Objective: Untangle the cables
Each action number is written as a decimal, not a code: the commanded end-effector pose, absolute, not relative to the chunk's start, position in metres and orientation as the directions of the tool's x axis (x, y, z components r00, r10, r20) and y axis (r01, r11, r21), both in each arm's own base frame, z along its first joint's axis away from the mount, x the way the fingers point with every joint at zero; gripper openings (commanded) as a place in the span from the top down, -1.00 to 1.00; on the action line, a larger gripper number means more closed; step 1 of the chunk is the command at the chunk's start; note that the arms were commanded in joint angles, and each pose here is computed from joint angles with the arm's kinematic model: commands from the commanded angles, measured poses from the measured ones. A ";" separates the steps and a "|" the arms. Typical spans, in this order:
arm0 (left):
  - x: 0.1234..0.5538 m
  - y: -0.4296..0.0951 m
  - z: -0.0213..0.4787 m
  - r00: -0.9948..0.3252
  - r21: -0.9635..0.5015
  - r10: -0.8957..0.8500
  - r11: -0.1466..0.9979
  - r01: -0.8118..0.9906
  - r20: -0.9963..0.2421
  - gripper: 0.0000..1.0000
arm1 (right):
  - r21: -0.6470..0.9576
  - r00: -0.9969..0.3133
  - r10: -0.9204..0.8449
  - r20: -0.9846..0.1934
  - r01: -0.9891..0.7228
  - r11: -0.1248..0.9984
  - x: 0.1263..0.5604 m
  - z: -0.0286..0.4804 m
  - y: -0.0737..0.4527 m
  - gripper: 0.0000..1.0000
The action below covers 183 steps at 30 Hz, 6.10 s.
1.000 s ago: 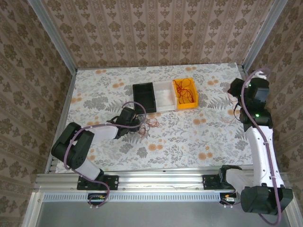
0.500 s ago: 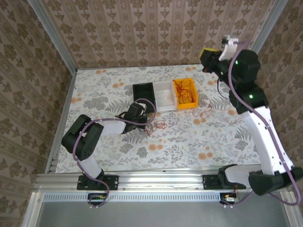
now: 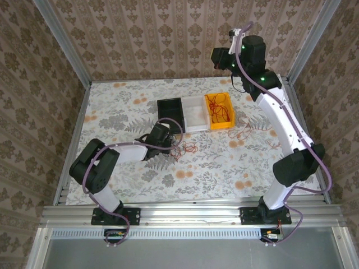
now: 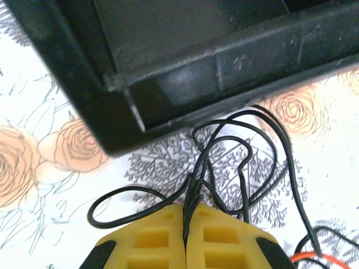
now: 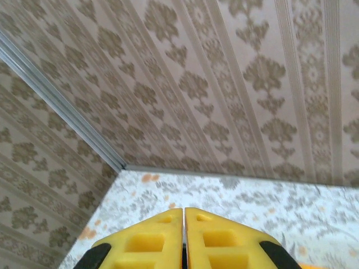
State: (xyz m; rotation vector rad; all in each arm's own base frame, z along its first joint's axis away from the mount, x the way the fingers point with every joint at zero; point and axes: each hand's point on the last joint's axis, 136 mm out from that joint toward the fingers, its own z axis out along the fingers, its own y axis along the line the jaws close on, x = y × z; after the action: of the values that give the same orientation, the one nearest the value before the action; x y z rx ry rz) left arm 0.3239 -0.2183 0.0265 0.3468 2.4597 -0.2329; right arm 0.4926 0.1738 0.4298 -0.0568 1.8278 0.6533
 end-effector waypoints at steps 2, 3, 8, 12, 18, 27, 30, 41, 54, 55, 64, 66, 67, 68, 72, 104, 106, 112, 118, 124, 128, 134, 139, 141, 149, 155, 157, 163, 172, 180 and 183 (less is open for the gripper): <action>0.319 -0.220 0.036 -0.747 -0.093 0.196 0.941 0.325 -0.635 1.00 | 0.354 -0.438 0.232 -0.869 -0.221 0.909 0.479 0.389 0.146 0.81; 0.319 -0.222 0.037 -0.745 -0.092 0.201 0.939 0.332 -0.636 1.00 | 0.356 -0.460 0.243 -0.854 -0.174 0.918 0.476 0.372 0.133 0.82; 0.320 -0.227 0.033 -0.752 -0.085 0.221 0.935 0.344 -0.621 1.00 | 0.408 -0.597 0.432 -0.675 0.186 0.894 0.451 0.271 0.042 0.82; 0.323 -0.229 0.031 -0.753 -0.078 0.227 0.935 0.346 -0.618 1.00 | 0.397 -0.648 0.594 -0.477 0.444 0.803 0.419 0.183 -0.009 0.61; 0.324 -0.233 0.029 -0.753 -0.082 0.231 0.932 0.353 -0.616 1.00 | 0.267 -0.718 0.627 -0.301 0.568 0.779 0.400 0.100 -0.026 0.04; 0.322 -0.227 0.032 -0.744 -0.064 0.221 0.940 0.334 -0.631 1.00 | 0.187 -0.751 0.630 -0.196 0.602 0.776 0.407 0.048 -0.025 -0.30; 0.322 -0.225 0.033 -0.742 -0.059 0.219 0.943 0.328 -0.634 1.00 | 0.181 -0.761 0.622 -0.185 0.595 0.783 0.413 0.040 -0.022 -0.29; 0.323 -0.226 0.032 -0.744 -0.051 0.221 0.945 0.324 -0.631 1.00 | 0.118 -0.803 0.578 -0.147 0.566 0.816 0.417 0.016 -0.009 0.05; 0.323 -0.224 0.028 -0.751 -0.046 0.219 0.948 0.315 -0.624 1.00 | 0.176 -0.705 0.600 -0.378 0.581 0.794 0.419 0.084 -0.034 1.00; 0.323 -0.225 0.028 -0.750 -0.048 0.219 0.947 0.317 -0.624 1.00 | 0.196 -0.687 0.589 -0.425 0.566 0.801 0.423 0.104 -0.036 1.00; 0.323 -0.227 0.026 -0.751 -0.059 0.219 0.944 0.325 -0.623 1.00 | 0.363 -0.613 0.404 -0.679 0.198 0.911 0.451 0.266 0.032 0.95; 0.324 -0.226 0.025 -0.750 -0.060 0.218 0.944 0.324 -0.624 1.00 | 0.354 -0.587 0.328 -0.740 0.076 0.932 0.452 0.304 0.064 0.94; 0.323 -0.227 0.025 -0.750 -0.062 0.217 0.944 0.325 -0.624 1.00 | 0.348 -0.565 0.285 -0.774 -0.004 0.937 0.452 0.325 0.084 0.93; 0.323 -0.226 0.025 -0.751 -0.061 0.216 0.945 0.323 -0.624 1.00 | 0.349 -0.554 0.266 -0.789 -0.047 0.936 0.452 0.336 0.096 0.92; 0.323 -0.225 0.025 -0.751 -0.064 0.211 0.946 0.319 -0.626 1.00 | 0.350 -0.507 0.181 -0.843 -0.261 0.900 0.445 0.385 0.164 0.91; 0.319 -0.205 0.027 -0.751 -0.038 0.174 0.966 0.256 -0.637 1.00 | 0.370 -0.543 0.177 -0.821 -0.269 0.889 0.489 0.305 0.209 0.88; 0.320 -0.202 0.025 -0.758 -0.038 0.167 0.969 0.245 -0.631 1.00 | 0.382 -0.483 0.174 -0.858 -0.375 0.844 0.476 0.339 0.219 0.87; 0.322 -0.198 0.021 -0.772 -0.050 0.145 0.974 0.223 -0.618 1.00 | 0.386 -0.376 0.200 -0.905 -0.524 0.760 0.447 0.408 0.229 0.88; 0.322 -0.200 0.020 -0.774 -0.053 0.147 0.972 0.227 -0.615 1.00 | 0.379 -0.344 0.207 -0.916 -0.569 0.730 0.439 0.431 0.233 0.87; 0.322 -0.201 0.021 -0.773 -0.053 0.152 0.971 0.233 -0.616 1.00 | 0.390 -0.400 0.183 -0.898 -0.530 0.753 0.453 0.405 0.234 0.88; 0.321 -0.201 0.022 -0.769 -0.046 0.157 0.971 0.235 -0.620 1.00 | 0.400 -0.447 0.168 -0.879 -0.497 0.770 0.458 0.378 0.233 0.87; 0.321 -0.201 0.022 -0.769 -0.047 0.157 0.971 0.236 -0.620 1.00 | 0.405 -0.508 0.146 -0.849 -0.447 0.798 0.464 0.339 0.231 0.87; 0.321 -0.203 0.022 -0.770 -0.048 0.162 0.969 0.242 -0.617 1.00 | 0.400 -0.569 0.122 -0.813 -0.395 0.827 0.472 0.299 0.228 0.88; 0.322 -0.202 0.022 -0.770 -0.046 0.163 0.969 0.242 -0.617 1.00 | 0.386 -0.602 0.105 -0.792 -0.359 0.850 0.477 0.277 0.225 0.88; 0.322 -0.203 0.022 -0.769 -0.046 0.162 0.969 0.241 -0.619 1.00 | 0.316 -0.728 0.065 -0.682 -0.214 0.924 0.495 0.193 0.212 0.87; 0.321 -0.205 0.023 -0.767 -0.043 0.170 0.968 0.248 -0.618 1.00 | 0.270 -0.788 0.063 -0.612 -0.134 0.954 0.508 0.148 0.207 0.88; 0.321 -0.205 0.023 -0.765 -0.037 0.173 0.968 0.248 -0.620 1.00 | 0.248 -0.792 0.070 -0.607 -0.105 0.963 0.513 0.140 0.203 0.87; 0.320 -0.205 0.023 -0.764 -0.033 0.178 0.967 0.252 -0.620 1.00 | 0.178 -0.793 0.084 -0.603 -0.031 0.983 0.524 0.124 0.193 0.86; 0.321 -0.207 0.025 -0.765 -0.032 0.185 0.965 0.260 -0.617 1.00 | -0.031 -0.745 -0.027 -0.666 -0.008 0.999 0.530 0.123 0.193 0.84; 0.321 -0.208 0.024 -0.768 -0.031 0.190 0.964 0.263 -0.612 1.00 | -0.120 -0.771 -0.140 -0.621 -0.084 0.989 0.514 0.101 0.208 0.84; 0.322 -0.208 0.024 -0.767 -0.029 0.191 0.964 0.263 -0.613 1.00 | -0.120 -0.783 -0.133 -0.608 -0.075 0.990 0.508 0.096 0.204 0.84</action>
State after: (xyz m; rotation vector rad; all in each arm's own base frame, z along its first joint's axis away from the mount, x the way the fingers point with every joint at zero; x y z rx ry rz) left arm 0.3202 -0.2056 0.0236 0.3031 2.4592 -0.1681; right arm 0.5145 0.2209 0.1059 -0.1393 2.4418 -0.0225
